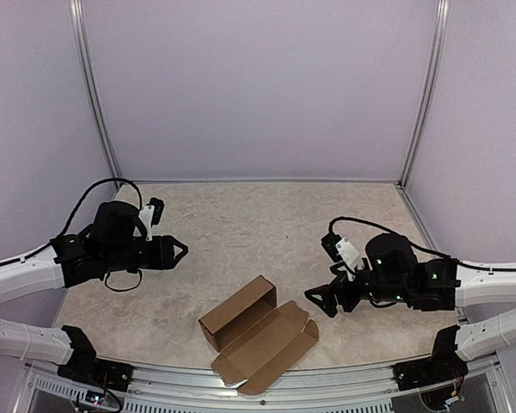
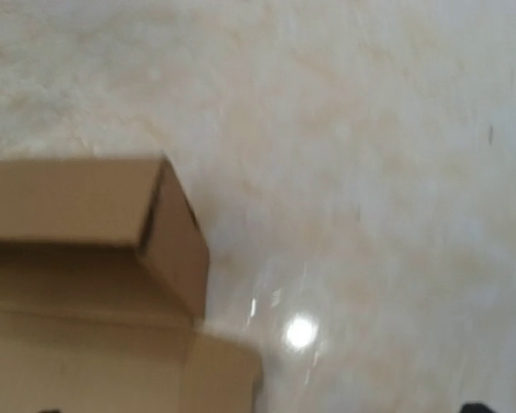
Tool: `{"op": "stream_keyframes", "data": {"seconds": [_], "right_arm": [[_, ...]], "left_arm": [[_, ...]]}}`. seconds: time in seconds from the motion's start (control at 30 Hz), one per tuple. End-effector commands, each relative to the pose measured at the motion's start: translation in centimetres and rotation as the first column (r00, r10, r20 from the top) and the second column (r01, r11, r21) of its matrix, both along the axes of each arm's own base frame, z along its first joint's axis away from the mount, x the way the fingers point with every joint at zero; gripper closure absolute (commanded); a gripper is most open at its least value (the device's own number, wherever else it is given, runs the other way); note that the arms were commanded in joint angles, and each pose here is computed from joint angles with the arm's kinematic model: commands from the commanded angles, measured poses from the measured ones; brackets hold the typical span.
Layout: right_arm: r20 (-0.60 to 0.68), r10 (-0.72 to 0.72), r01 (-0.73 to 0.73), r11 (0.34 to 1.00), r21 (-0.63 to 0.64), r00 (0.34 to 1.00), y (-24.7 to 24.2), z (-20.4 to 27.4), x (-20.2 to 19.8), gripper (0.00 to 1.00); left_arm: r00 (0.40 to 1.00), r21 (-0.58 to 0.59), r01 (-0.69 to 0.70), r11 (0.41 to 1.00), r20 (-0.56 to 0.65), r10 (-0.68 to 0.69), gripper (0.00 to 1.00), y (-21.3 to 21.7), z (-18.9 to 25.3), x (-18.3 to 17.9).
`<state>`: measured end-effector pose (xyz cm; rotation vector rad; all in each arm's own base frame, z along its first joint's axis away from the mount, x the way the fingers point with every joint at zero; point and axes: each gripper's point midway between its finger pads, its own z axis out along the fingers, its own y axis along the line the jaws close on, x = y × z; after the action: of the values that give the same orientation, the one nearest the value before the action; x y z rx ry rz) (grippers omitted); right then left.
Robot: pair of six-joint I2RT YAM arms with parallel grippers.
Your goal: Fold the paper box
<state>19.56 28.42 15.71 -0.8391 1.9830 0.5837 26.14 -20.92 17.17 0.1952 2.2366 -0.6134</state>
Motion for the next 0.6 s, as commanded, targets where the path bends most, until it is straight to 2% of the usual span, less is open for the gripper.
{"op": "stream_keyframes", "data": {"seconds": [0.0,0.07,0.17,0.33,0.43,0.57], "right_arm": [[-0.260,-0.093,0.080,0.995,-0.062,0.961,-2.6,-3.8,-2.3,0.00],[-0.338,-0.092,0.082,0.996,-0.044,0.937,-2.6,-4.2,-3.3,0.01],[-0.479,-0.079,0.071,0.997,-0.035,0.874,-2.4,-5.0,-5.2,0.08],[-0.688,-0.081,0.120,0.993,0.009,0.721,-1.4,-6.4,-7.7,0.22],[-0.775,-0.120,0.179,0.984,-0.010,0.621,-1.4,-7.5,-8.6,0.28],[-0.828,-0.154,0.213,0.976,-0.043,0.539,-1.2,-8.6,-9.2,0.33]], "left_arm": [[1.000,0.028,0.006,1.000,0.029,-0.006,0.49,0.3,0.7,0.0],[0.999,0.026,0.009,1.000,0.031,-0.010,0.49,0.3,0.8,-0.2],[0.999,0.022,0.010,1.000,0.032,-0.011,0.49,0.5,0.8,-0.4],[1.000,0.023,0.015,1.000,0.022,-0.015,0.49,0.6,0.4,-0.7],[1.000,0.026,0.017,1.000,0.022,-0.018,0.49,0.7,0.4,-0.8],[0.999,0.036,0.026,0.999,0.022,-0.027,0.49,0.7,0.4,-0.9]]}}
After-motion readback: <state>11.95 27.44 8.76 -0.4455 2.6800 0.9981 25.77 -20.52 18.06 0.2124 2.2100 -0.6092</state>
